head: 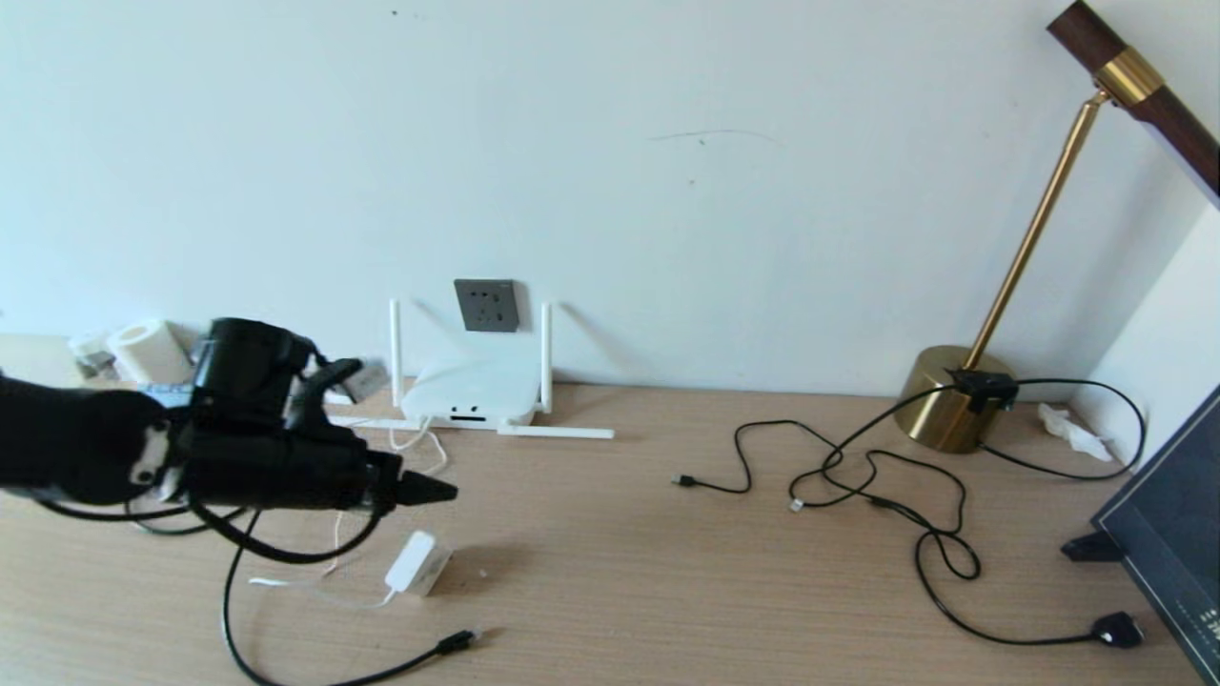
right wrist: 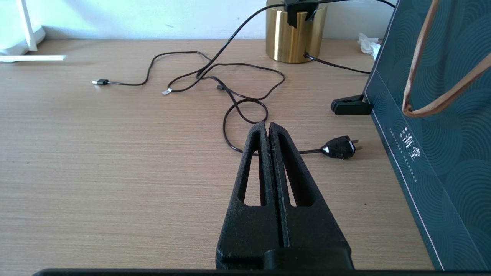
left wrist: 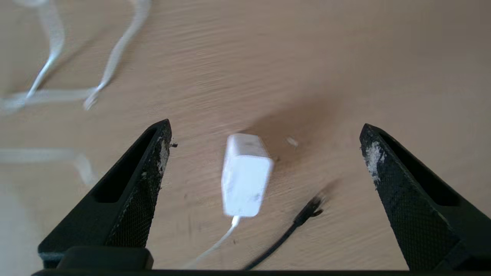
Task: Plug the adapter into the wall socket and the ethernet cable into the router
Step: Plug plug into socket
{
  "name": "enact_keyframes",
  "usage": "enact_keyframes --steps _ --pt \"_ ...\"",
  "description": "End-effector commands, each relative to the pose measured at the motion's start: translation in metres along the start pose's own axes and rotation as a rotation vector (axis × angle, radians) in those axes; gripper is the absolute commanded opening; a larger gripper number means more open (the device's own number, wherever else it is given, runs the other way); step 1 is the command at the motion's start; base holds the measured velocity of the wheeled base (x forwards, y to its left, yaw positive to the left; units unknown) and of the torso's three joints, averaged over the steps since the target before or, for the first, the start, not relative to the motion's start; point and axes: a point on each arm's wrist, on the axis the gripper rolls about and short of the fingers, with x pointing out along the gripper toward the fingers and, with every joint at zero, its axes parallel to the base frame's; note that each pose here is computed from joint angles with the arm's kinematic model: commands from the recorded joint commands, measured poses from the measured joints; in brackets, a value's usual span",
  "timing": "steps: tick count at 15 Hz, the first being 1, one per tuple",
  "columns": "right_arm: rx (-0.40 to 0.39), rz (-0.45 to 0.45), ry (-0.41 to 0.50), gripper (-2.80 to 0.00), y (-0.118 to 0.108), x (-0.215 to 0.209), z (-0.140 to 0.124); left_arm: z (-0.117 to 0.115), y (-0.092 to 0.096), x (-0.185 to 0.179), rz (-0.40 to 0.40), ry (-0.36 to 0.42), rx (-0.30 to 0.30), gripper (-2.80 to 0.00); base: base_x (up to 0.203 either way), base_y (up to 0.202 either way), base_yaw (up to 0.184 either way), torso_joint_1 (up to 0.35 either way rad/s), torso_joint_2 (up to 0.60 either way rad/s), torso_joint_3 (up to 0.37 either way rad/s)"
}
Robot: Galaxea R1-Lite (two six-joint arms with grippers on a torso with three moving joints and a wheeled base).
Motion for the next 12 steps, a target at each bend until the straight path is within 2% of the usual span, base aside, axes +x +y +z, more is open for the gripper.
enact_keyframes --steps 1,3,4,7,12 --pt "0.0 0.0 0.001 -2.8 0.0 0.0 0.0 -0.018 -0.023 0.014 -0.014 -0.005 0.196 0.0 0.0 0.0 0.0 0.0 0.0 0.0" --pt "0.0 0.0 0.001 -2.8 0.0 0.0 0.0 -0.037 -0.029 0.024 0.054 0.07 0.284 0.0 0.0 0.0 0.0 0.0 0.0 0.0" --pt "0.0 0.0 0.001 -2.8 0.0 0.0 0.0 -0.04 -0.033 0.029 0.075 0.096 0.305 0.0 0.0 0.0 0.0 0.0 0.0 0.0" --pt "0.0 0.0 0.001 -2.8 0.0 0.0 0.0 -0.042 -0.031 0.034 0.131 0.121 0.302 0.0 0.0 0.0 0.0 0.0 0.0 0.0" --pt "0.0 0.0 0.001 -2.8 0.0 0.0 0.0 -0.041 -0.029 0.04 0.198 0.104 0.235 0.0 0.0 0.0 0.0 0.0 0.0 0.0"
